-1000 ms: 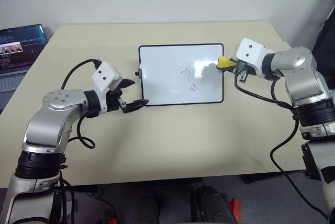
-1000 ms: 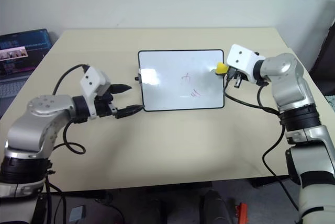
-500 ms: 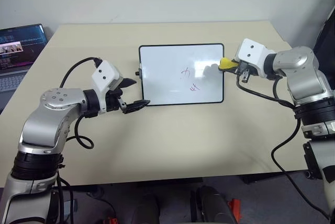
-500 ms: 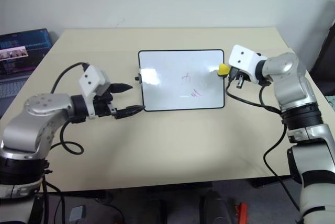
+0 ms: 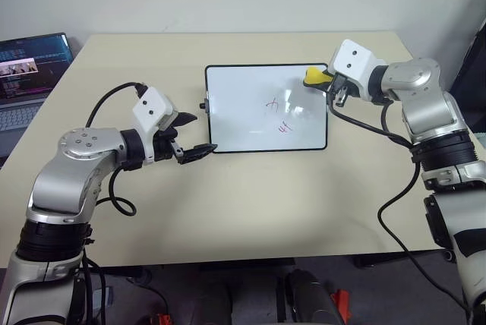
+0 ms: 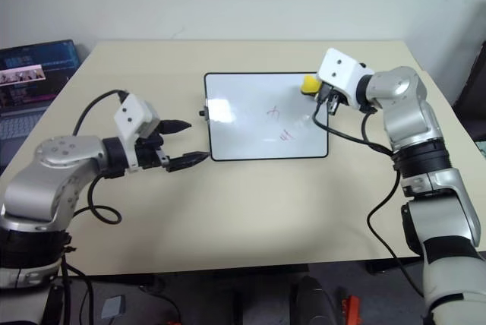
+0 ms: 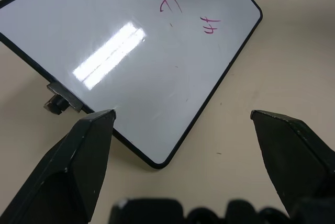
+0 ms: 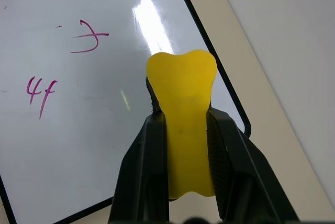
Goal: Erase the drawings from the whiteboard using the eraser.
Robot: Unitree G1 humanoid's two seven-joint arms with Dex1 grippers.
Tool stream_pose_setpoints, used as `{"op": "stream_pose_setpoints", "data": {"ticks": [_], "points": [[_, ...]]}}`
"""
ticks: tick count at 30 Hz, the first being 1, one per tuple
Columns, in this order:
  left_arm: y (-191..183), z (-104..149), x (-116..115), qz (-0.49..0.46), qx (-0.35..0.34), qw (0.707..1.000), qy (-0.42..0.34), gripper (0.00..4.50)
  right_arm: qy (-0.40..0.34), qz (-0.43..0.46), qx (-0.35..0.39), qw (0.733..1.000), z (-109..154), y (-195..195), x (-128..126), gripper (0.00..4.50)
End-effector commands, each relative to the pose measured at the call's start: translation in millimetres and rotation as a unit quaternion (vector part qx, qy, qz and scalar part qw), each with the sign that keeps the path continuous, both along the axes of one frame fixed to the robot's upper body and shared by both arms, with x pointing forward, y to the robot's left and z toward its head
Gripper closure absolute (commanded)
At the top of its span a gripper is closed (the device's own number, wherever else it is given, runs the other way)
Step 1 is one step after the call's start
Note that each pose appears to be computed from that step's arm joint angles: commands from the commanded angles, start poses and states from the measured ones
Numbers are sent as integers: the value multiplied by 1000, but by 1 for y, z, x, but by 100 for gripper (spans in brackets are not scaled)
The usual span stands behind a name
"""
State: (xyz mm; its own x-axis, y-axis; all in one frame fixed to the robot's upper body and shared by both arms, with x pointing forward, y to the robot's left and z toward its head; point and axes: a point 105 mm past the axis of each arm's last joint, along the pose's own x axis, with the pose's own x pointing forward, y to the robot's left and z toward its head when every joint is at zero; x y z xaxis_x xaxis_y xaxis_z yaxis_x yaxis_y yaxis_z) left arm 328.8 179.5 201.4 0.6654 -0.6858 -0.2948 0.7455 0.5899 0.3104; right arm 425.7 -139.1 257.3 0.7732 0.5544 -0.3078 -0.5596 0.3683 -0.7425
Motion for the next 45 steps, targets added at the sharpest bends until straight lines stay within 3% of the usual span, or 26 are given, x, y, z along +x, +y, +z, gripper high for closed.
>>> {"op": "stream_pose_setpoints", "data": {"ticks": [1, 8, 15, 21, 32, 37, 45], "points": [[-1, 15, -2, -5, 2, 1000, -30, 0, -33, 12, 12, 999, 22, 4, -3, 383], [1, 14, -3, -4, 3, 1000, -28, 0, -26, 28, 19, 999, 19, 13, -6, 383], [-11, 3, -3, -19, -3, 1000, -12, 0, -2, 87, 44, 995, -2, 59, -19, 383], [-21, -12, -1, -26, -18, 999, 9, 0, -2, 54, 74, 996, -18, 68, -1, 383], [-28, -25, -6, -30, -28, 999, 27, 0, -85, -7, 8, 996, -14, 73, 32, 383], [-27, -25, -7, -26, -29, 999, 27, 0, -75, 12, -38, 996, -40, 85, 31, 383], [-22, -24, -7, -18, -28, 999, 25, 0, 2, 50, -88, 995, -86, 91, 15, 386]]}}
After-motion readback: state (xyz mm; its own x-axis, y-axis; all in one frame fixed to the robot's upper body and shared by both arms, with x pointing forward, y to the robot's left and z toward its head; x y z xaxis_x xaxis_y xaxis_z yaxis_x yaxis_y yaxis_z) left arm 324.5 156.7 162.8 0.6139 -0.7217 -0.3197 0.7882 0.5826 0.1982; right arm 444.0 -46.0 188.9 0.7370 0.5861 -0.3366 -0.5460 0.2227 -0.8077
